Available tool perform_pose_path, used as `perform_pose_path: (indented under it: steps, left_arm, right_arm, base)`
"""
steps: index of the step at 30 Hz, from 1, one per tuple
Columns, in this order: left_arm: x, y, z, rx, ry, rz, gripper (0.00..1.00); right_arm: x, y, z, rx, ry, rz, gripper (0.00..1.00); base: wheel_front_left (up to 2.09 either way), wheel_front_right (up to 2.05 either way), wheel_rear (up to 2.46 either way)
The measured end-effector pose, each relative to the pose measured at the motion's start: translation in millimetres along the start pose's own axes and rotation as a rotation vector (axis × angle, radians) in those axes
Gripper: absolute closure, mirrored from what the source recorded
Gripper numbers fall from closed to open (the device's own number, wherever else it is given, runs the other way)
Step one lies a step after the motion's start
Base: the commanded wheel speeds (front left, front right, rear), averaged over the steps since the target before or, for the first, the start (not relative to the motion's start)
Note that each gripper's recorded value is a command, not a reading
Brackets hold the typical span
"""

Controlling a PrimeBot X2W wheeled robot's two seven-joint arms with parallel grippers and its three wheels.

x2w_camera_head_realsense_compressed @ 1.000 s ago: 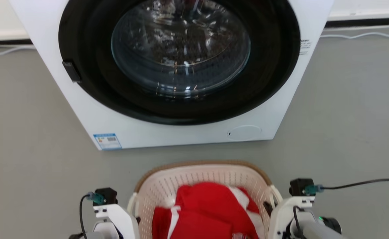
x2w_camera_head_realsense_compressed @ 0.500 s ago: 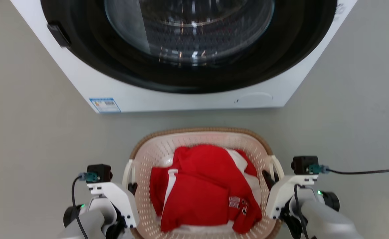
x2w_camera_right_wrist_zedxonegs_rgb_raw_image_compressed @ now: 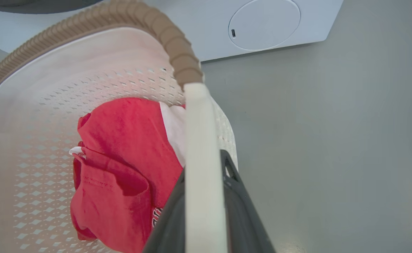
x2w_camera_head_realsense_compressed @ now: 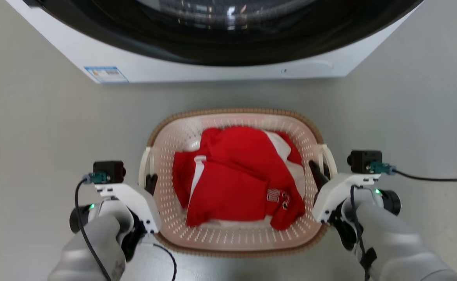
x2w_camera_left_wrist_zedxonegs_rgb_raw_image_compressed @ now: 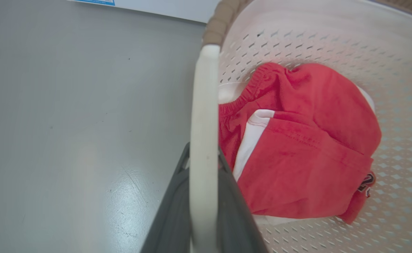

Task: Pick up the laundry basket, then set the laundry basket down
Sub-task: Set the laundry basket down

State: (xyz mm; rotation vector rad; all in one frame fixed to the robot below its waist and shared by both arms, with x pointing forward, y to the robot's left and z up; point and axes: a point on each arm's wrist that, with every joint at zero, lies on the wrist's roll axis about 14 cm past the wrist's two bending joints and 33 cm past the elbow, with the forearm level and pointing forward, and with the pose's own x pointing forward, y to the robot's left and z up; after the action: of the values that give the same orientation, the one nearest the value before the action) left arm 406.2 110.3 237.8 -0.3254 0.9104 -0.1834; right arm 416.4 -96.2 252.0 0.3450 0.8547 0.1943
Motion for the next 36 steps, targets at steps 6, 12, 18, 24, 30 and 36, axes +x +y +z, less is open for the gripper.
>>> perform_pose_path:
  steps: [6,12,18,24,30,36]
  left_arm:
    - [23.2,9.4,8.3,-0.019,-0.006,0.015,1.0]
    - [39.4,15.3,6.6,-0.021,0.0,0.019,1.0]
    - [54.1,24.6,-3.7,-0.023,0.025,0.032,1.0]
    - [65.0,29.8,-12.2,-0.023,0.04,0.038,1.0]
    - [72.4,33.0,-13.2,-0.022,0.036,0.042,1.0]
    - [79.9,37.3,-9.2,-0.019,0.017,0.052,1.0]
  right_arm:
    - [22.1,-7.0,5.7,0.032,-0.009,0.005,1.0]
    - [38.5,-14.5,4.0,0.025,-0.003,0.001,1.0]
    - [53.2,-22.1,-12.1,0.033,0.027,-0.009,1.0]
    - [62.3,-29.8,-23.8,0.037,0.048,-0.023,1.0]
    - [68.7,-33.5,-29.3,0.032,0.055,-0.029,1.0]
    - [81.5,-32.5,-20.9,0.019,0.034,-0.018,1.0]
  base:
    - [0.0,0.0,0.0]
    - [0.0,0.0,0.0]
    - [0.0,0.0,0.0]
    - [0.0,0.0,0.0]
    - [0.0,0.0,0.0]
    - [0.0,0.0,0.0]
